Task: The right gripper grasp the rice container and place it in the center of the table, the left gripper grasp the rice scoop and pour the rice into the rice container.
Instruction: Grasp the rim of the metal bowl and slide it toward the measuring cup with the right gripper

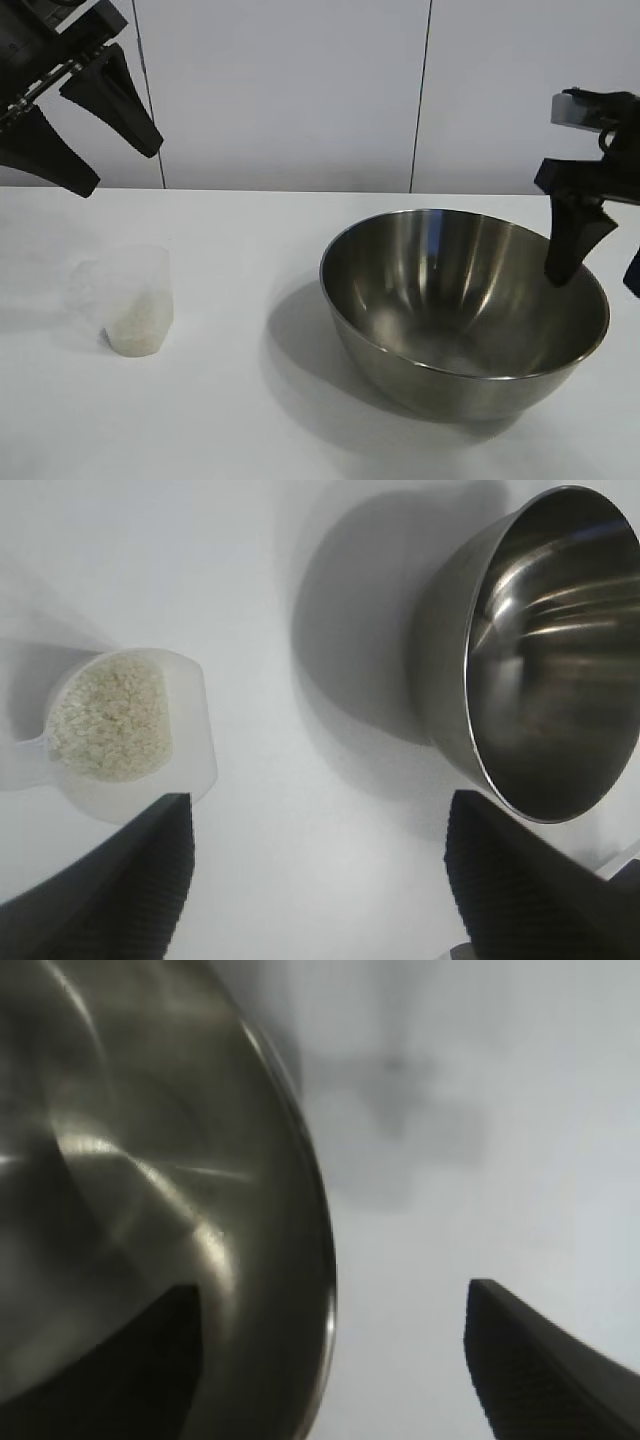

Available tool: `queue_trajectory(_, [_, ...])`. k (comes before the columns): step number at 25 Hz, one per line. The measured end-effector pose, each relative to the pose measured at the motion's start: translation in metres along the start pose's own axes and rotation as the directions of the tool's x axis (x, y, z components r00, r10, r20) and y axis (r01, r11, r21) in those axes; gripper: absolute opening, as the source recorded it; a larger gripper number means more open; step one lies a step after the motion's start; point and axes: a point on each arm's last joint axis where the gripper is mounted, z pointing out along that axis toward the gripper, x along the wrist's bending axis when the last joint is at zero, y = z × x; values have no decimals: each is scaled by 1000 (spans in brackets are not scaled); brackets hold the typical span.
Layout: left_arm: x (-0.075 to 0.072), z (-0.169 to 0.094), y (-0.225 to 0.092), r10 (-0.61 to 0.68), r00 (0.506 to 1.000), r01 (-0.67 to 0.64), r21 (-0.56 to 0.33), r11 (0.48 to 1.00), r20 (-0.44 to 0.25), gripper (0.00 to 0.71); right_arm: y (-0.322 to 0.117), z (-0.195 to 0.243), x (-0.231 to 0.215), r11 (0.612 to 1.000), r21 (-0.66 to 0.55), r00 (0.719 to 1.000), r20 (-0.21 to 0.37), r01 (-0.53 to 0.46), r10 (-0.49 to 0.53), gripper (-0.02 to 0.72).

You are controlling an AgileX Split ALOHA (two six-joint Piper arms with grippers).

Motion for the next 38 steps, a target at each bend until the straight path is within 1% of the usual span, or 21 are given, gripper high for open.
queue_trajectory(2, [0,0,0,0,1000,0,0,1000,0,513,-2,11,-1,1000,-2,1000,-7,-15,15,496])
queue_trajectory(3, [0,0,0,0,1000,0,0,1000,0,513,-1,14,-2,1000,-10,1000,-12,-25,25,476])
queue_trajectory(4, [0,0,0,0,1000,0,0,1000,0,513,0,17,-1,999,-14,999,-22,-38,38,434])
queue_trajectory(6, [0,0,0,0,1000,0,0,1000,0,513,1,20,-1,998,-22,998,-36,-55,54,293])
queue_trajectory(7, [0,0,0,0,1000,0,0,1000,0,513,1,21,-1,998,-22,998,-39,-56,55,192])
queue_trajectory(8, [0,0,0,0,1000,0,0,1000,0,513,1,21,0,998,-26,998,-44,-55,54,115])
queue_trajectory(10, [0,0,0,0,1000,0,0,1000,0,513,2,21,1,998,-35,997,-56,-47,45,47])
queue_trajectory(11, [0,0,0,0,1000,0,0,1000,0,513,3,21,2,998,-38,997,-66,-41,39,30])
queue_trajectory(12, [0,0,0,0,1000,0,0,1000,0,513,3,21,2,998,-40,995,-85,-46,43,20])
queue_trajectory(15, [0,0,0,0,1000,0,0,1000,0,513,3,19,2,999,-37,985,-170,-36,29,16])
queue_trajectory(18, [0,0,0,0,1000,0,0,1000,0,513,2,11,2,997,-40,961,-275,-58,45,16])
queue_trajectory(19, [0,0,0,0,1000,0,0,1000,0,513,3,7,3,996,-52,953,-298,-72,53,16])
queue_trajectory(21, [0,0,0,0,1000,0,0,1000,0,513,3,2,5,994,-68,946,-318,-87,62,16])
queue_trajectory(23, [0,0,0,0,1000,0,0,1000,0,513,4,0,8,992,-71,943,-324,-100,72,16])
queue_trajectory(25, [0,0,0,0,1000,0,0,1000,0,513,5,2,16,991,-77,945,-317,-112,82,16])
queue_trajectory(27, [0,0,0,0,1000,0,-1,1000,0,513,6,5,31,991,-76,945,-317,-112,83,16])
queue_trajectory(29, [0,0,0,0,1000,0,-3,1000,-1,513,5,11,45,992,-53,942,-323,-115,92,16])
queue_trajectory(32, [0,0,0,0,1000,0,-5,1000,-2,513,6,18,64,996,-18,944,-321,-90,79,16])
queue_trajectory(34, [0,0,0,0,1000,0,-5,1000,-2,513,10,19,75,998,-21,951,-303,-66,57,16])
queue_trajectory(36, [0,0,0,0,1000,0,-5,1000,-2,513,17,19,82,997,-31,960,-272,-68,57,16])
queue_trajectory(38, [0,0,0,0,1000,0,-5,1000,-2,513,23,21,85,997,-35,972,-229,-68,58,16])
